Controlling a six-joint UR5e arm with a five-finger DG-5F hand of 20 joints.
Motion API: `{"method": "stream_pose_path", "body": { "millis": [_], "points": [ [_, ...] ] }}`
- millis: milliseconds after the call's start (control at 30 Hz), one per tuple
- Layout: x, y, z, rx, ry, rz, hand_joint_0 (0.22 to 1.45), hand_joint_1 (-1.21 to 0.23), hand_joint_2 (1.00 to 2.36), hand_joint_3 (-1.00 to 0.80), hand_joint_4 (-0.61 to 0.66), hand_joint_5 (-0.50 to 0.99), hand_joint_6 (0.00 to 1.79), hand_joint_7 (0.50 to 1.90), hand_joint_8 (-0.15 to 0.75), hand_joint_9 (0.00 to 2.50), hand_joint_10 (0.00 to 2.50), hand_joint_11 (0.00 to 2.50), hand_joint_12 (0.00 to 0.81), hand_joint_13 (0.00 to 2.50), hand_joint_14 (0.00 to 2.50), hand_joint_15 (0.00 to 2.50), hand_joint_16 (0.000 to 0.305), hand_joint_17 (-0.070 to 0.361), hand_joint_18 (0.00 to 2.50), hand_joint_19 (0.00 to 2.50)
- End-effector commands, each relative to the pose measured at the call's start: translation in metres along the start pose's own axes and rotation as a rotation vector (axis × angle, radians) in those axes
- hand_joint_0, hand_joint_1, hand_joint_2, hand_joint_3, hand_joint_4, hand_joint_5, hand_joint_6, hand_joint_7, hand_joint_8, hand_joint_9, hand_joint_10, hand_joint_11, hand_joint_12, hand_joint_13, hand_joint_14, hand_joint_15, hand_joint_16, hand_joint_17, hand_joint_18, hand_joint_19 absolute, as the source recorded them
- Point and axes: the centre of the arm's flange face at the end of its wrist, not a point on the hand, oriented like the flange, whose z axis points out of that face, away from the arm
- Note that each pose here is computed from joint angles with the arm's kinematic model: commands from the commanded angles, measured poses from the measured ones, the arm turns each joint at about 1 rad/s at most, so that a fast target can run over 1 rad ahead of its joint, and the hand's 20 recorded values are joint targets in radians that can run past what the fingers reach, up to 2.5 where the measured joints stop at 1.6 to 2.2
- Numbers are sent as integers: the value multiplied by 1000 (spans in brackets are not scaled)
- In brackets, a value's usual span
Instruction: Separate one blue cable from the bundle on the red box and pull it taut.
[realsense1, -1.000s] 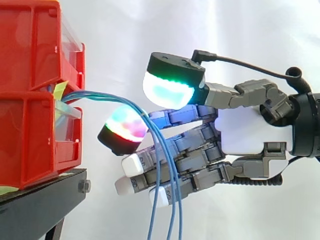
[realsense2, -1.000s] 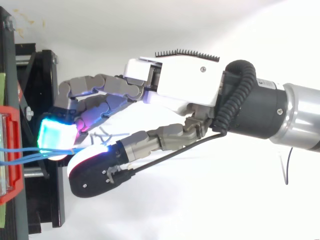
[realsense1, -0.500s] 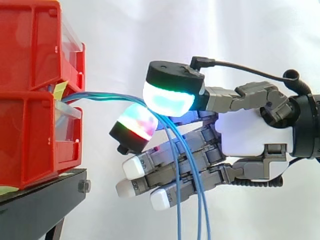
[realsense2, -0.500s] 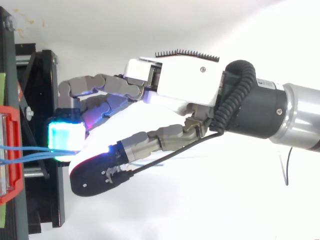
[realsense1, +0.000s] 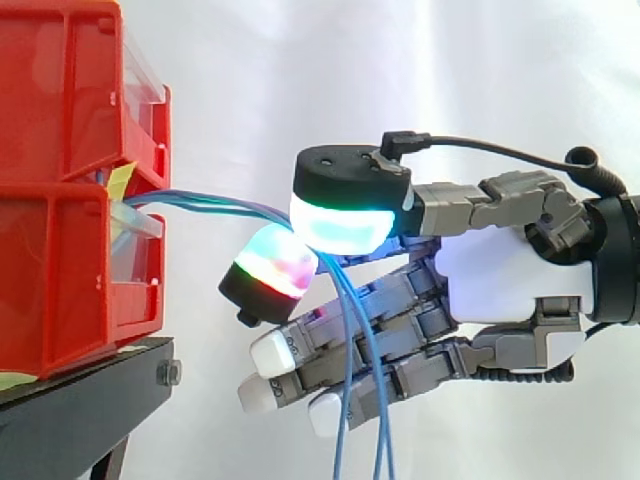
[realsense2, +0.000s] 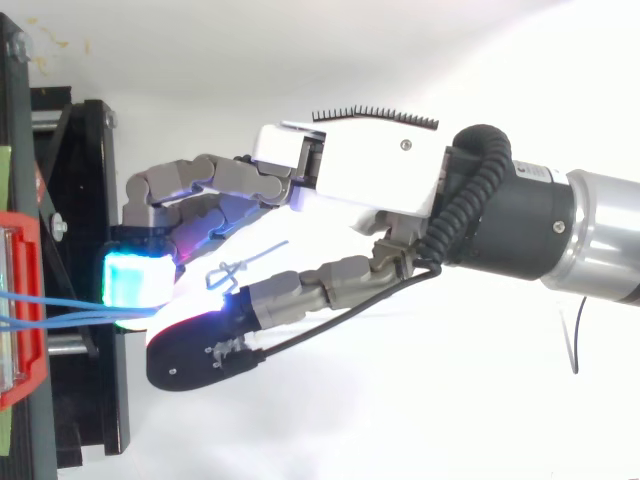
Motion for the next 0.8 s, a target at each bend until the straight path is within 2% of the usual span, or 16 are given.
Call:
{"method": "stream_pose_path", "body": {
  "millis": [0, 100, 300, 600, 767],
  "points": [
    [1, 0, 0, 2, 2, -1, 643, -824, 1024, -15, 186, -127, 671, 1267, 310, 631, 9, 360, 340, 361, 5, 152, 48, 107, 556, 448],
    [1, 0, 0, 2, 2, -1, 656, -842, 1023, -7, 189, -131, 687, 1262, 311, 630, 9, 365, 341, 363, 4, 154, 48, 107, 553, 449],
    [1, 0, 0, 2, 2, 1, 677, -848, 1022, -44, 198, -161, 754, 1160, 311, 614, 9, 367, 346, 367, 6, 159, 48, 107, 556, 440],
    [-1, 0, 0, 3, 0, 0, 615, -807, 1009, -375, 222, -166, 750, 1120, 318, 634, 9, 362, 360, 409, 6, 181, 48, 109, 566, 471],
    [1, 0, 0, 3, 3, 0, 616, -768, 1004, -448, 229, -154, 743, 1158, 325, 668, 10, 374, 363, 431, 5, 188, 49, 110, 579, 470]
  ]
}}
